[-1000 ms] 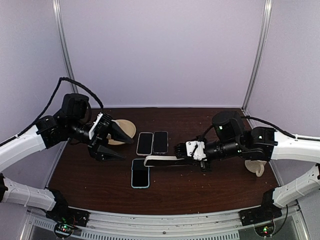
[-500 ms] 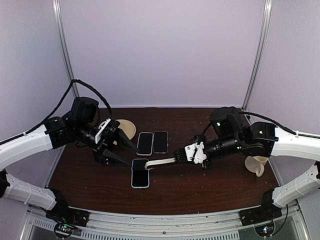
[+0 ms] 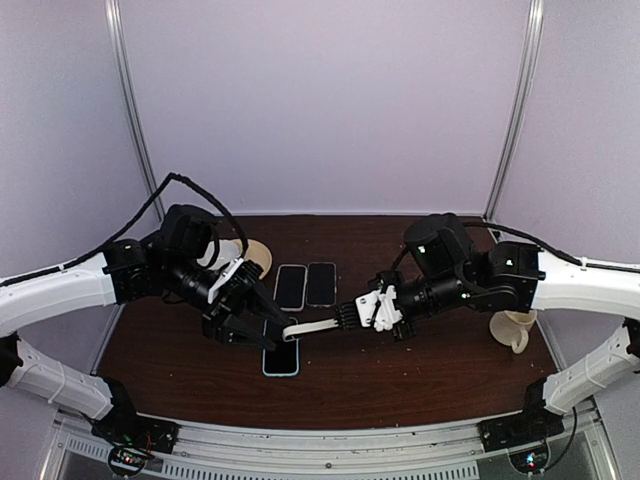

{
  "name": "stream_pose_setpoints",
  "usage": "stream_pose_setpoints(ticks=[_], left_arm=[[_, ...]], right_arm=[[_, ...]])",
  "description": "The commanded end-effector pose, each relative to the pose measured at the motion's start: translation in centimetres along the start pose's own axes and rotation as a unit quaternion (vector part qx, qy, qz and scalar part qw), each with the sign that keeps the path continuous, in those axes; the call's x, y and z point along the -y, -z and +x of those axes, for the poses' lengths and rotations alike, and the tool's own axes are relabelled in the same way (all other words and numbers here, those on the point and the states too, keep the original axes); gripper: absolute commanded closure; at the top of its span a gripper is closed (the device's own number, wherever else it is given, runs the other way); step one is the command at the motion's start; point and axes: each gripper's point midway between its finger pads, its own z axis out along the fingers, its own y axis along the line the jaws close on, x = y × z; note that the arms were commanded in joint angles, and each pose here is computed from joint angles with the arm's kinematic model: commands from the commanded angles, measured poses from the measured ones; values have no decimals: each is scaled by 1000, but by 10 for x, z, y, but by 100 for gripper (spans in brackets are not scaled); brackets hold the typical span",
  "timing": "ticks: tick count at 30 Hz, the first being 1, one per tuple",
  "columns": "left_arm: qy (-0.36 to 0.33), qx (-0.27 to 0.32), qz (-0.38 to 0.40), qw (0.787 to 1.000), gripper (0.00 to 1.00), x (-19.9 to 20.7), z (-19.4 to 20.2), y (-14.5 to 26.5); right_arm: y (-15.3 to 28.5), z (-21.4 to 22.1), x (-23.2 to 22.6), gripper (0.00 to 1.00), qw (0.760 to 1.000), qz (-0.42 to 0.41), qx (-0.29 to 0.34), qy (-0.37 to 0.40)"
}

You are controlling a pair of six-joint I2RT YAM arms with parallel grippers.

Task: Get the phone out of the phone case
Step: Remove the top left corner of the phone case.

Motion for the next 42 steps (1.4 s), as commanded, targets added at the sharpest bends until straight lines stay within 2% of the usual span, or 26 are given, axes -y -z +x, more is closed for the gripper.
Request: stream_pose_setpoints(ticks=[1, 7, 15, 31, 42], left_arm=[[-20, -10, -16, 1000, 57, -7, 4, -3], [-25, -23, -30, 999, 59, -12, 8, -5], [-32, -31, -33, 998, 56, -11, 10, -8], [-44, -49, -39, 997, 79, -12, 15, -9], [-27, -61, -17, 998, 80, -7, 23, -14]], right_arm=[[10, -25, 27, 100, 998, 48, 30, 16], [9, -27, 27, 100, 998, 50, 31, 20], [7, -29, 29, 100, 998, 53, 29, 21], [3, -32, 19, 100, 998, 38, 29, 47], [-1, -32, 4, 100, 994, 16, 14, 104]])
